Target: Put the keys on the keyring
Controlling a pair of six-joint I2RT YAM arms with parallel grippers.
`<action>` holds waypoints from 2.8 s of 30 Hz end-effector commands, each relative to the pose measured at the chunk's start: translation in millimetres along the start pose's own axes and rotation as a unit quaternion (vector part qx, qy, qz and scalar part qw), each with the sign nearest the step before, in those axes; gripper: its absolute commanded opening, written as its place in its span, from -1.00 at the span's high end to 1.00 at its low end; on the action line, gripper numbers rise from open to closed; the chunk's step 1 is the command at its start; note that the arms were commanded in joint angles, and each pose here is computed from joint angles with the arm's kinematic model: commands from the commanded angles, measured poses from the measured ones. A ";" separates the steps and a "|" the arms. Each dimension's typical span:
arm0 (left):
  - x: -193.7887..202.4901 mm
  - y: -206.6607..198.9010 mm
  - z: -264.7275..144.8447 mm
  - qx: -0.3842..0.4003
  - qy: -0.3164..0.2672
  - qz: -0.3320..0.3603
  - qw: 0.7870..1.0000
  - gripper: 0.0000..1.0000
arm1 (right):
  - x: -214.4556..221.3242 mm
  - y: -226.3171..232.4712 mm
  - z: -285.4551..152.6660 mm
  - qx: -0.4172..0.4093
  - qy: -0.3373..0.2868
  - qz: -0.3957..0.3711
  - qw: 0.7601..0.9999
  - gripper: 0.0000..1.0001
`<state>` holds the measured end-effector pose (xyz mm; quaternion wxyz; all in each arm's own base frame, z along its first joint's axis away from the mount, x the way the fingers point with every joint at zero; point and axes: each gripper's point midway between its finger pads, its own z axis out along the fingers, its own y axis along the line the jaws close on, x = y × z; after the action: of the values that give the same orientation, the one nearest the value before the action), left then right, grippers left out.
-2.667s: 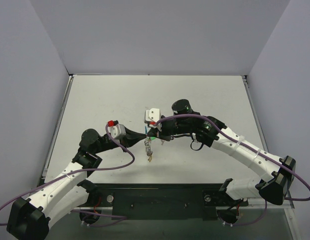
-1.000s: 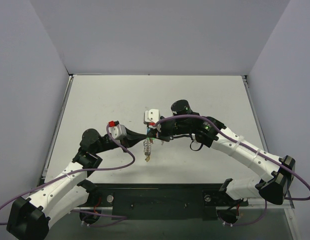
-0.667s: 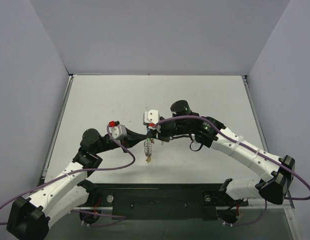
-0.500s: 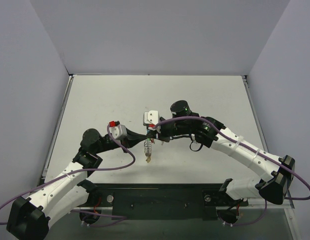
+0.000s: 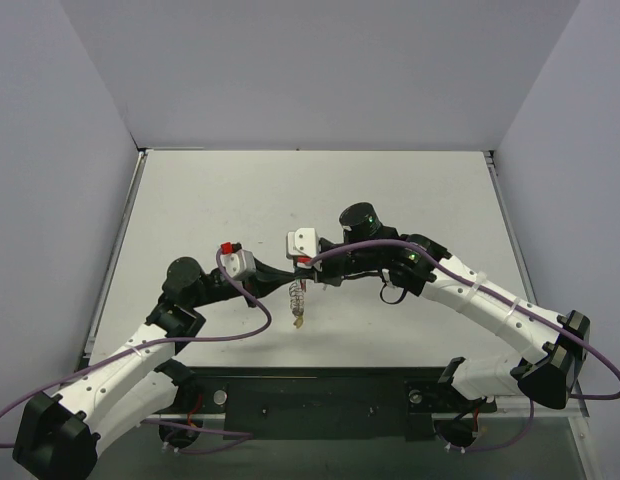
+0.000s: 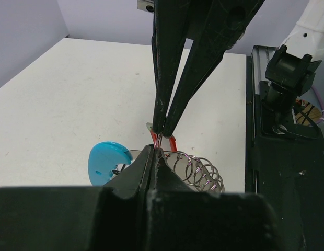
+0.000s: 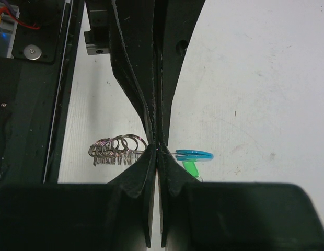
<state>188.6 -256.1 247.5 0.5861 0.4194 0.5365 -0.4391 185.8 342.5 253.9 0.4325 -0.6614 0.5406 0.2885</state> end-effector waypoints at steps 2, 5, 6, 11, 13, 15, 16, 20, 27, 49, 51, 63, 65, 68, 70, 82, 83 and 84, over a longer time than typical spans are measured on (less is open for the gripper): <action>-41.1 5.1 4.6 -0.005 -0.048 0.040 0.998 1.00 | -3.5 17.8 -7.4 -0.036 -0.002 -0.014 0.999 1.00; -41.1 4.7 4.6 -0.004 -0.048 0.038 0.998 1.00 | -3.0 18.8 -8.1 -0.038 -0.001 -0.020 0.999 1.00; -41.5 4.5 4.5 -0.004 -0.049 0.039 0.998 1.00 | -2.3 18.7 -7.9 -0.039 0.000 -0.019 0.999 1.00; -41.2 5.6 4.5 -0.006 -0.048 0.037 0.998 1.00 | -1.3 20.4 -8.5 -0.043 0.004 -0.027 0.999 1.00; -41.3 5.9 4.5 -0.007 -0.048 0.037 0.998 1.00 | -1.1 20.7 -9.3 -0.045 0.005 -0.028 0.999 1.00; -41.7 6.1 4.5 -0.008 -0.048 0.036 0.998 1.00 | -0.6 21.7 -9.3 -0.047 0.006 -0.030 0.998 1.00; -41.6 5.9 4.6 -0.007 -0.048 0.036 0.998 1.00 | -2.0 20.9 -9.5 -0.046 0.005 -0.031 0.998 1.00; -41.7 6.9 4.4 -0.009 -0.048 0.036 0.998 1.00 | -0.9 20.9 -9.6 -0.046 0.006 -0.030 0.998 1.00; -41.5 5.8 4.3 -0.006 -0.048 0.037 0.998 1.00 | -3.4 17.0 -9.1 -0.036 0.000 -0.018 0.999 1.00; -40.4 5.0 5.1 -0.003 -0.046 0.034 0.998 1.00 | -16.1 3.4 -2.8 -0.016 -0.031 0.052 0.998 1.00; -40.4 5.0 5.1 -0.003 -0.046 0.034 0.998 1.00 | -15.8 1.9 -1.8 -0.013 -0.031 0.058 0.998 1.00; -41.3 4.7 4.7 -0.003 -0.047 0.035 0.998 1.00 | -13.0 -6.5 0.4 -0.006 -0.029 0.097 0.995 1.00; -41.4 4.9 4.7 -0.004 -0.047 0.035 0.998 1.00 | -12.3 -6.3 0.8 -0.008 -0.029 0.102 0.994 1.00; -40.6 5.0 4.9 -0.004 -0.046 0.034 0.998 1.00 | -15.5 -8.0 0.8 -0.008 -0.037 0.111 0.993 1.00; -41.0 4.6 4.7 -0.003 -0.047 0.034 0.998 1.00 | -15.7 -9.9 1.0 -0.007 -0.038 0.119 0.992 1.00; -41.2 5.0 5.2 -0.003 -0.046 0.034 0.998 1.00 | -18.3 -16.8 2.9 -0.003 -0.046 0.142 0.989 1.00; -40.5 5.2 5.3 -0.003 -0.045 0.033 0.998 1.00 | -19.7 -17.9 2.6 -0.002 -0.047 0.145 0.988 1.00; -40.5 5.5 5.3 -0.004 -0.045 0.033 0.998 1.00 | -17.7 -18.6 3.2 -0.001 -0.045 0.147 0.988 1.00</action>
<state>191.1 -255.7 244.2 0.5785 0.4100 0.5497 -0.4417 193.2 342.9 250.7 0.3889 -0.5723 0.6269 0.3581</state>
